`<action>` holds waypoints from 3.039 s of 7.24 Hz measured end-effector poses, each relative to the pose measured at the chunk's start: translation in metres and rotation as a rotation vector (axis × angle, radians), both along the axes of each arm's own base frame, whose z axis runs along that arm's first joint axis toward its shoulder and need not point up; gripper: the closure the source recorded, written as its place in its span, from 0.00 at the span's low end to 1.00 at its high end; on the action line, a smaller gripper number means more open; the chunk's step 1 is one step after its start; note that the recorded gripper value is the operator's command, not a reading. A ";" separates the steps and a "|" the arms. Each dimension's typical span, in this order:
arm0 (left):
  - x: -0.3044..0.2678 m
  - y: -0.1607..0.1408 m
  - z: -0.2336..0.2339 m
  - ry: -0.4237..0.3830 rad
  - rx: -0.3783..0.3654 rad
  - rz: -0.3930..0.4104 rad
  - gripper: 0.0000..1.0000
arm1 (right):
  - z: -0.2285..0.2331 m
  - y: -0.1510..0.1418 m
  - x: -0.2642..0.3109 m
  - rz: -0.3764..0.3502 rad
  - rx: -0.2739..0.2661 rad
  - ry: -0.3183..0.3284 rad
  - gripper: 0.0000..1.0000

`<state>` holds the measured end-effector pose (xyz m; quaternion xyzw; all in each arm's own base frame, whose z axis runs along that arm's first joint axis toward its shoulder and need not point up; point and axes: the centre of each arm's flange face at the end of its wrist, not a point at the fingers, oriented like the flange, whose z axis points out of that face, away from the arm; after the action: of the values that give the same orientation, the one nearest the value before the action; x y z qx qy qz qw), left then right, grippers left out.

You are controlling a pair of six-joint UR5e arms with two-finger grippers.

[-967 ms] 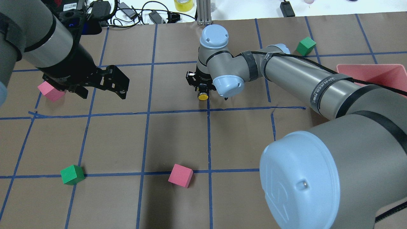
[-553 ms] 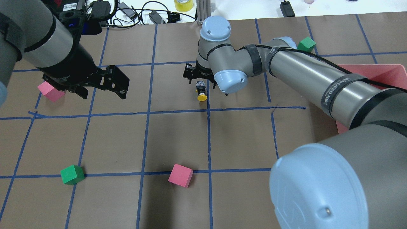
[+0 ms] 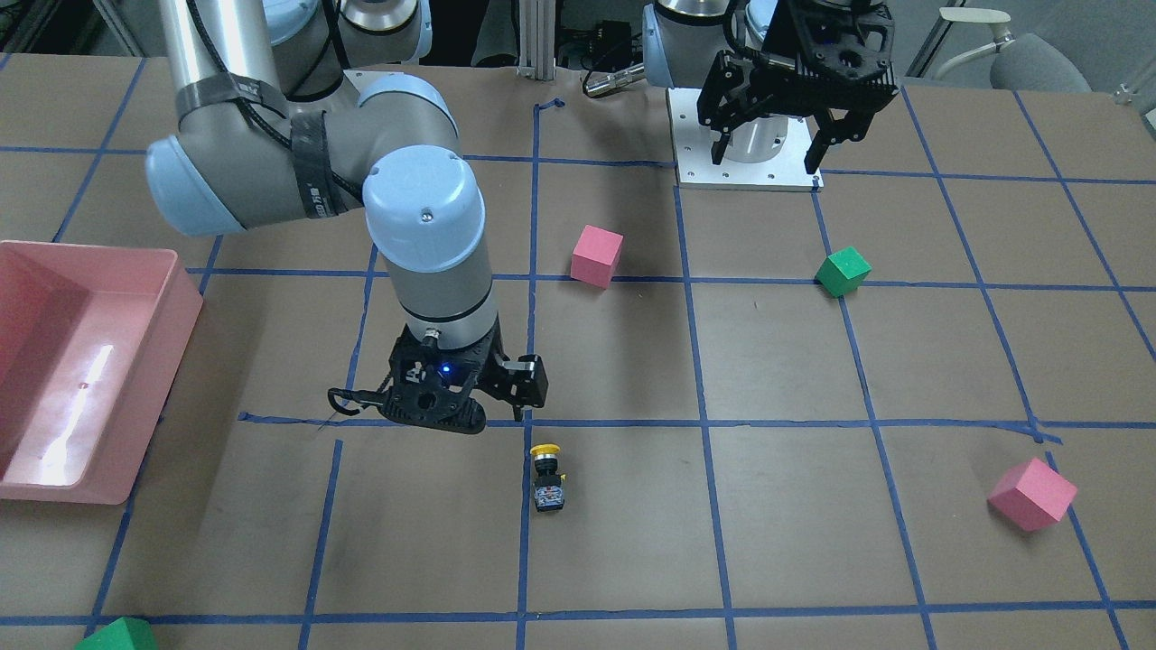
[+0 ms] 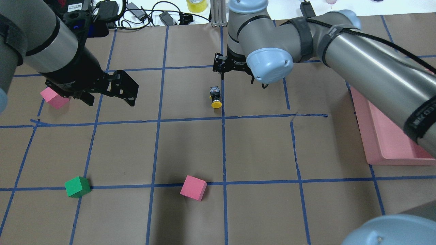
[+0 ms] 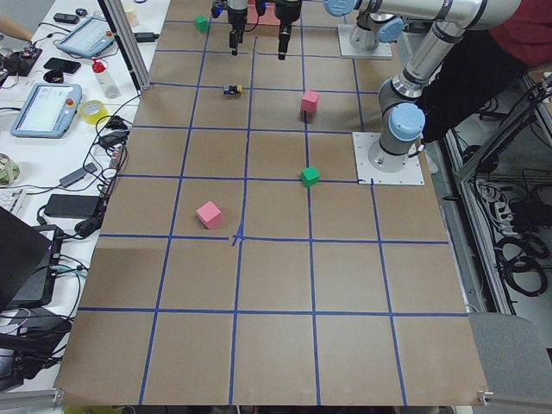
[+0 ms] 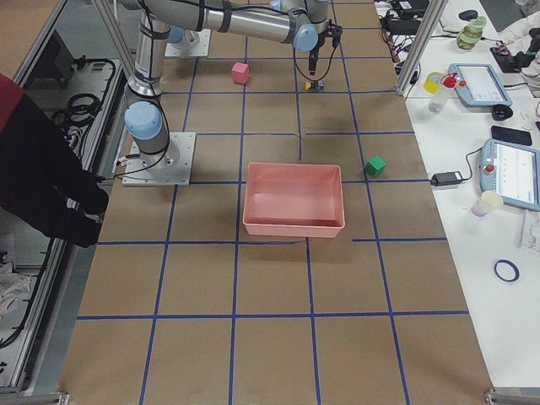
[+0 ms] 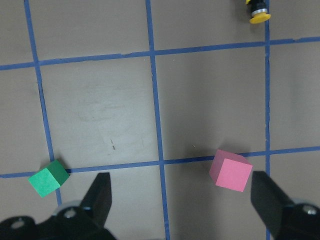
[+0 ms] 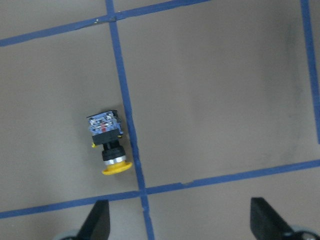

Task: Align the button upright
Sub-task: 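Lower the button onto the table, open the right gripper and raise it, then swing the left gripper across the table toward the lying button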

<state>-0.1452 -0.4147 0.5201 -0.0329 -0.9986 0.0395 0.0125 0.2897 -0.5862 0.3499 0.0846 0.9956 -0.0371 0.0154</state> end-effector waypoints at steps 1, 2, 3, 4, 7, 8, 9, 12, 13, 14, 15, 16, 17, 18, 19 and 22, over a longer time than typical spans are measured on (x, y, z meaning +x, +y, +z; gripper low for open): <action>0.000 0.000 0.000 0.000 0.000 0.000 0.00 | 0.019 0.001 -0.034 0.017 0.014 0.015 0.00; 0.000 0.000 0.000 0.000 0.000 0.000 0.00 | 0.037 0.004 -0.068 0.052 0.017 0.026 0.00; 0.000 0.000 0.000 0.000 0.000 0.000 0.00 | 0.055 0.011 -0.093 0.081 0.004 0.034 0.00; 0.000 0.000 0.000 0.000 0.000 0.000 0.00 | 0.070 0.020 -0.106 0.094 -0.010 0.041 0.00; 0.000 0.001 0.000 -0.003 0.001 -0.001 0.00 | 0.103 0.051 -0.125 0.123 0.025 0.120 0.00; -0.001 0.001 -0.002 -0.003 0.005 0.000 0.00 | 0.114 0.064 -0.126 0.132 0.035 0.126 0.00; -0.001 0.002 -0.007 -0.002 0.012 0.000 0.00 | 0.127 0.077 -0.127 0.138 0.037 0.121 0.00; -0.002 0.005 -0.017 -0.001 0.017 0.002 0.00 | 0.143 0.094 -0.127 0.161 0.035 0.111 0.00; -0.002 0.004 -0.019 -0.001 0.009 0.002 0.00 | 0.146 0.095 -0.127 0.164 0.028 0.110 0.00; -0.003 0.003 -0.024 0.002 -0.003 0.001 0.00 | 0.146 0.094 -0.127 0.165 0.025 0.110 0.00; -0.004 0.002 -0.031 0.007 -0.019 0.000 0.00 | 0.147 0.094 -0.127 0.166 0.023 0.110 0.00; -0.005 0.000 -0.039 0.010 -0.044 -0.002 0.00 | 0.147 0.094 -0.126 0.167 0.021 0.109 0.00; -0.008 -0.001 -0.050 0.011 -0.078 -0.008 0.00 | 0.148 0.093 -0.127 0.171 0.016 0.109 0.00; -0.013 -0.001 -0.065 0.013 -0.128 -0.019 0.00 | 0.150 0.091 -0.127 0.189 0.002 0.112 0.00; -0.021 0.000 -0.084 0.015 -0.194 -0.031 0.00 | 0.152 0.090 -0.127 0.212 -0.016 0.116 0.00; -0.057 0.025 -0.153 0.034 -0.391 -0.027 0.00 | 0.154 0.089 -0.127 0.232 -0.031 0.120 0.00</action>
<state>-0.2020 -0.3896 0.3669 -0.0473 -0.9711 0.2330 0.0231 0.1625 -0.4970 0.5039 -0.0339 0.9971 -0.0557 -0.0389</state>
